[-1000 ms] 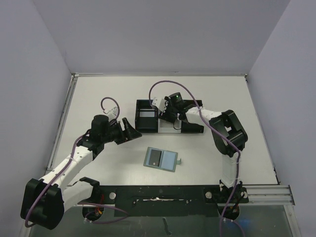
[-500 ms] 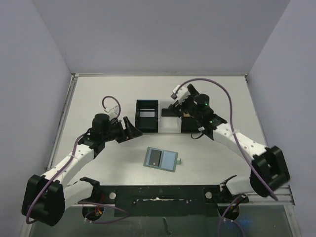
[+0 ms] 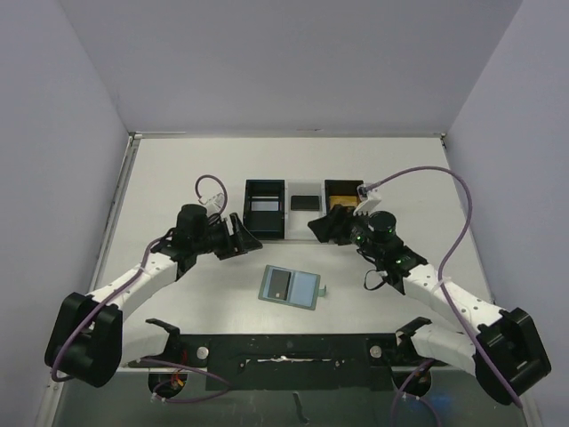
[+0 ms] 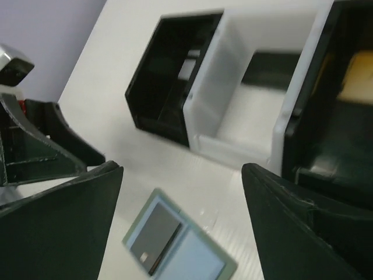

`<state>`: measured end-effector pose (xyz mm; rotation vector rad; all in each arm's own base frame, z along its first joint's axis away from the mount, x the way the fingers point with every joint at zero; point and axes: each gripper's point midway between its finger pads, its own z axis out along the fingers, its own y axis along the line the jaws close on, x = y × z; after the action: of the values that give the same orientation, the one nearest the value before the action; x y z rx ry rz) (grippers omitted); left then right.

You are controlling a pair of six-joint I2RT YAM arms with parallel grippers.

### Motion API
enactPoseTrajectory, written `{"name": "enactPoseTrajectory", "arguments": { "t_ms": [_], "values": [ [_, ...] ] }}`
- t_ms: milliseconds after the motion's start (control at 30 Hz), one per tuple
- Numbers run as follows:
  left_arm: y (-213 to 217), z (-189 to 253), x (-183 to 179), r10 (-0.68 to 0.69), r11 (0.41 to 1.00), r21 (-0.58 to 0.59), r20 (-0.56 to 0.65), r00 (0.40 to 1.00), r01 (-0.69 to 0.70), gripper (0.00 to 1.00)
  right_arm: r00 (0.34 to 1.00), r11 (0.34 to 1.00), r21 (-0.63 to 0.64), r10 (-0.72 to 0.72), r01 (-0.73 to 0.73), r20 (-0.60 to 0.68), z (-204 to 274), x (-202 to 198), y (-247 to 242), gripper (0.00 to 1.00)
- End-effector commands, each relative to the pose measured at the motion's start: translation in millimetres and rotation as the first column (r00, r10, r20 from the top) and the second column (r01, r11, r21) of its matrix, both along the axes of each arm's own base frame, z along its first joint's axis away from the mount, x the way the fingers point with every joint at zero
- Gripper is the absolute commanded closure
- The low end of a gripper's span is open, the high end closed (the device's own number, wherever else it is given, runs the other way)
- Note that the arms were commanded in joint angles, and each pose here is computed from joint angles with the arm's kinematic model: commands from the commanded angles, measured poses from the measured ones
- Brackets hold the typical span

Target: Take the credit cards out of the card holder

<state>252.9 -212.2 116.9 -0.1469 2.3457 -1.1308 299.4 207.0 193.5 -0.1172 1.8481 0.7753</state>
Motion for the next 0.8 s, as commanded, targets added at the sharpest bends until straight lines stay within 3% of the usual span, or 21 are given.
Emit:
{"name": "enactPoseTrajectory", "arguments": {
  "t_ms": [0,300,767],
  "values": [
    [-22,14,1,-0.081,0.996,-0.038,0.032,0.996,0.082,0.38,0.938,0.951,0.304,0.154,-0.056,-0.31,-33,-44,44,0.19],
    [-55,-12,-23,-0.204,0.979,0.003,-0.051,0.978,0.204,0.49,0.814,0.963,0.266,0.191,-0.047,-0.548,-98,-70,81,0.5],
    [-68,-34,-38,-0.264,0.961,0.057,-0.116,0.957,0.272,0.55,0.714,0.96,0.251,0.263,-0.125,-0.649,-126,-97,106,0.64]
  ]
}}
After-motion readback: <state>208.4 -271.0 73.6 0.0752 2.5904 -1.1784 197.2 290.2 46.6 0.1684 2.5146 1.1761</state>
